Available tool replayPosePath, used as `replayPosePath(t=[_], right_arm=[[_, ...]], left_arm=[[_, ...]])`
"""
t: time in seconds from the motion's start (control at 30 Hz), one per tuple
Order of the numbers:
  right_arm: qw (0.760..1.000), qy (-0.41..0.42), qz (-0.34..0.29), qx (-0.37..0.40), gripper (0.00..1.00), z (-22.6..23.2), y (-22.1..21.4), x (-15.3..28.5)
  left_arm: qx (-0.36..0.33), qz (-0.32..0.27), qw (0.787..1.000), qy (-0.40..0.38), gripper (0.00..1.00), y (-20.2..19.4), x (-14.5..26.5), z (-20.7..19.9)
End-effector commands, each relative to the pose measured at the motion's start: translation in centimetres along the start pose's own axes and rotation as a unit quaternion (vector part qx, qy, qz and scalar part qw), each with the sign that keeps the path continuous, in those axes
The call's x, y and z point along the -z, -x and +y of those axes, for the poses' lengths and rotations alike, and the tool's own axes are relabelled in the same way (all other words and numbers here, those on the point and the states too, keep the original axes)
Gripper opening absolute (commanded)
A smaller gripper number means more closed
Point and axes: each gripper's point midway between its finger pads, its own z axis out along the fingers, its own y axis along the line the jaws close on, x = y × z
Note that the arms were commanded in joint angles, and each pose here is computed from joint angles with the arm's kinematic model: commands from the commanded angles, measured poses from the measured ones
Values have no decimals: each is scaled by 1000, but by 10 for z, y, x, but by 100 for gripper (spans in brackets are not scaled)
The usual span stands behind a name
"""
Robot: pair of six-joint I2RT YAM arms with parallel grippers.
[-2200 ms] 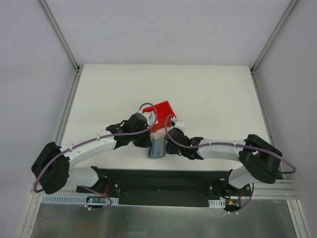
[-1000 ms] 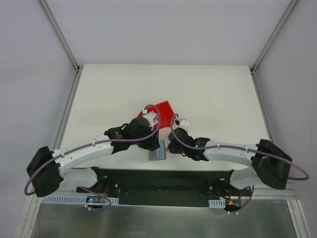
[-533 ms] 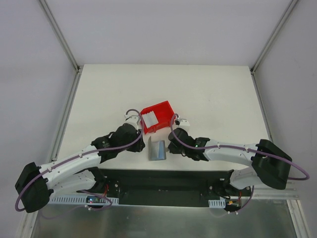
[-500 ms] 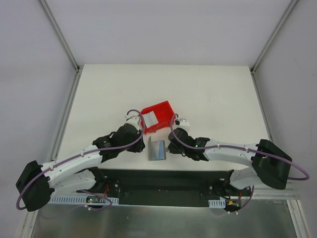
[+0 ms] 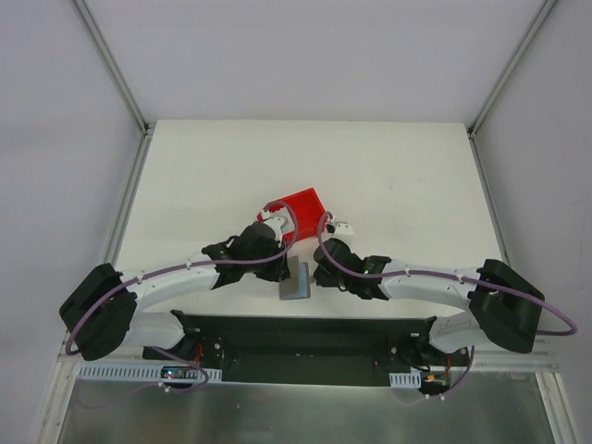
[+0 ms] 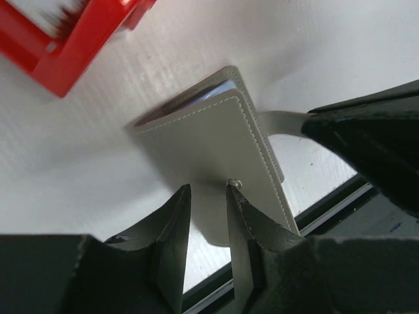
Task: Put the credit cards into the card holder
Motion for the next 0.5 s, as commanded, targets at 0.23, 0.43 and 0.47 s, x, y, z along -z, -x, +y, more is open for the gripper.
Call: replayPosePath(t=[0.23,0.43,0.47], right_arm=[[999,41,-13,-3,1,26,12,6],[998,60,6,15,1,46,7,1],[998,59,9,16,1,48,5,-2]], left_arm=[[1,39,999,-29,23,-13,-32,-6],[4,44,998,-37,22,-20,-36,-8],[7,46,998,-36,22,-21,-37,-7]])
